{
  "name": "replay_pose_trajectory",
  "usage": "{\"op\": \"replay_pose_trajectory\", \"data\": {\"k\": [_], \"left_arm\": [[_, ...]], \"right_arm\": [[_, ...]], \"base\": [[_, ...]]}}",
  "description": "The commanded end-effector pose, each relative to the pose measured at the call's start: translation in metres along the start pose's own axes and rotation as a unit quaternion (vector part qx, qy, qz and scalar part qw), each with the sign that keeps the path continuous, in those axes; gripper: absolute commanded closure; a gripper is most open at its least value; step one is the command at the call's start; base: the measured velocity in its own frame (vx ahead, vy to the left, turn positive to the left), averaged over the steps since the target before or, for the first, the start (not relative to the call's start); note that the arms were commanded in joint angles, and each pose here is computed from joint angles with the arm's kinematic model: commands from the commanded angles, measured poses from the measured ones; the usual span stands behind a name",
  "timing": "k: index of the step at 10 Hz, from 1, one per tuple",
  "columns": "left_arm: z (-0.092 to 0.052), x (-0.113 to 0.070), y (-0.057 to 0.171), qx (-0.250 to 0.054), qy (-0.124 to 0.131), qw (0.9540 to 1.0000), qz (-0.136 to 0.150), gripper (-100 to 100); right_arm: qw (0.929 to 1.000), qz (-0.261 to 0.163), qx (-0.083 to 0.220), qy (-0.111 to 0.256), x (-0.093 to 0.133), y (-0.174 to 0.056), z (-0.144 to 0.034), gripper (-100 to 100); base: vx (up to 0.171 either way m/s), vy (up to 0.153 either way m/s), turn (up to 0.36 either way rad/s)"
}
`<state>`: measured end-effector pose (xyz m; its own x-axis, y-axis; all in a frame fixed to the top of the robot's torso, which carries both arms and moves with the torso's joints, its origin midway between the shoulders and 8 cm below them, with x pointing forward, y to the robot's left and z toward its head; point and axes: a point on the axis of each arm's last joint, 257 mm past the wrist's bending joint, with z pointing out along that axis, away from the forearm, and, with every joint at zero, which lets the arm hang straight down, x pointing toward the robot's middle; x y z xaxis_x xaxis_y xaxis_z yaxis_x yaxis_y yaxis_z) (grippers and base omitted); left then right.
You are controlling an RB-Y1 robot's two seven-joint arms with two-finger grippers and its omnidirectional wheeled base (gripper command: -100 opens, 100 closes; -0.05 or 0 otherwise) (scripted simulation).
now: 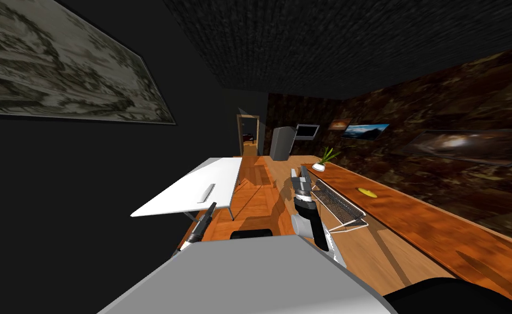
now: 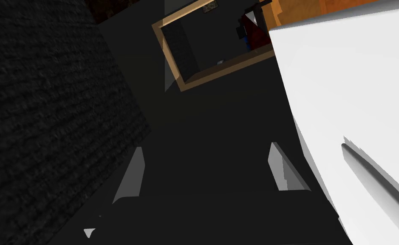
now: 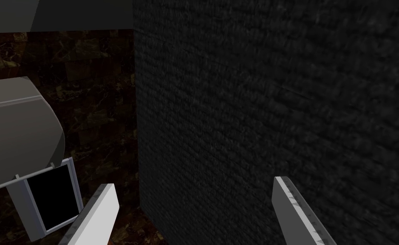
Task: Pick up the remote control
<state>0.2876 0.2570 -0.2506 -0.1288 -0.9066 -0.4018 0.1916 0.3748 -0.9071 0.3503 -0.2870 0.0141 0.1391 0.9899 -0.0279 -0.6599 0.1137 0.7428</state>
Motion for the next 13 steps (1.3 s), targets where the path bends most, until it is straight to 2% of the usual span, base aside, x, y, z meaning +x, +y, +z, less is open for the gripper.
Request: {"op": "replay_pose_trajectory", "data": {"k": [1, 2, 3, 4, 5, 6, 7, 8, 9, 10, 11, 12, 13], "left_arm": [[-0.018, 0.009, 0.022, -0.027, 0.015, 0.9995, -0.002, -100], [-0.019, 0.01, 0.024, -0.03, 0.016, 0.9994, -0.003, -100], [-0.041, 0.024, 0.041, -0.053, 0.042, 0.9977, -0.005, -100], [-0.047, 0.025, 0.05, -0.065, 0.044, 0.9969, -0.005, -100], [-0.067, 0.038, 0.059, -0.079, 0.069, 0.9944, -0.008, -100], [-0.076, 0.04, 0.071, -0.095, 0.072, 0.9928, -0.008, -100], [-0.078, 0.04, 0.075, -0.1, 0.073, 0.9923, -0.008, -100], [-0.103, 0.052, 0.085, -0.119, 0.099, 0.9878, -0.011, -100], [-0.112, 0.053, 0.096, -0.134, 0.102, 0.9857, -0.01, -100], [-0.137, 0.063, 0.105, -0.152, 0.129, 0.9798, -0.013, -100], [-0.149, 0.064, 0.116, -0.17, 0.131, 0.9766, -0.012, -100], [-0.177, 0.072, 0.125, -0.19, 0.159, 0.9687, -0.014, -100], [-0.188, 0.072, 0.133, -0.204, 0.161, 0.9656, -0.013, -100]], "right_arm": [[1.0, 0.0, 0.0, 0.0, 0.0, 0.0, 0.0, 0], [1.0, 0.0, 0.0, 0.0, 0.0, 0.0, 0.0, 0], [1.0, 0.0, 0.0, 0.0, 0.0, 0.0, 0.0, 0], [1.0, 0.0, 0.0, 0.0, 0.0, 0.0, 0.0, 0], [1.0, 0.0, 0.0, 0.0, 0.0, 0.0, 0.0, 0], [1.0, 0.0, 0.0, 0.0, 0.0, 0.0, 0.0, 0], [1.0, 0.0, 0.0, 0.0, 0.0, 0.0, 0.0, 0], [1.0, 0.0, 0.0, 0.0, 0.0, 0.0, 0.0, 0], [1.0, 0.0, 0.0, 0.0, 0.0, 0.0, 0.0, 0], [1.0, 0.0, 0.0, 0.0, 0.0, 0.0, 0.0, 0], [1.0, 0.0, 0.0, 0.0, 0.0, 0.0, 0.0, 0], [1.0, 0.0, 0.0, 0.0, 0.0, 0.0, 0.0, 0], [1.0, 0.0, 0.0, 0.0, 0.0, 0.0, 0.0, 0]], "base": [[0.027, -0.049, -0.001], [0.002, -0.022, 0.005], [0.015, -0.043, -0.018], [0.017, -0.048, -0.007], [0.029, -0.07, -0.019], [0.03, -0.06, -0.007], [0.018, -0.023, 0.004], [0.025, -0.039, -0.03], [0.033, -0.04, -0.01], [0.06, -0.054, -0.039], [0.045, -0.054, -0.007], [0.04, -0.071, -0.031], [0.046, -0.063, -0.01]]}}
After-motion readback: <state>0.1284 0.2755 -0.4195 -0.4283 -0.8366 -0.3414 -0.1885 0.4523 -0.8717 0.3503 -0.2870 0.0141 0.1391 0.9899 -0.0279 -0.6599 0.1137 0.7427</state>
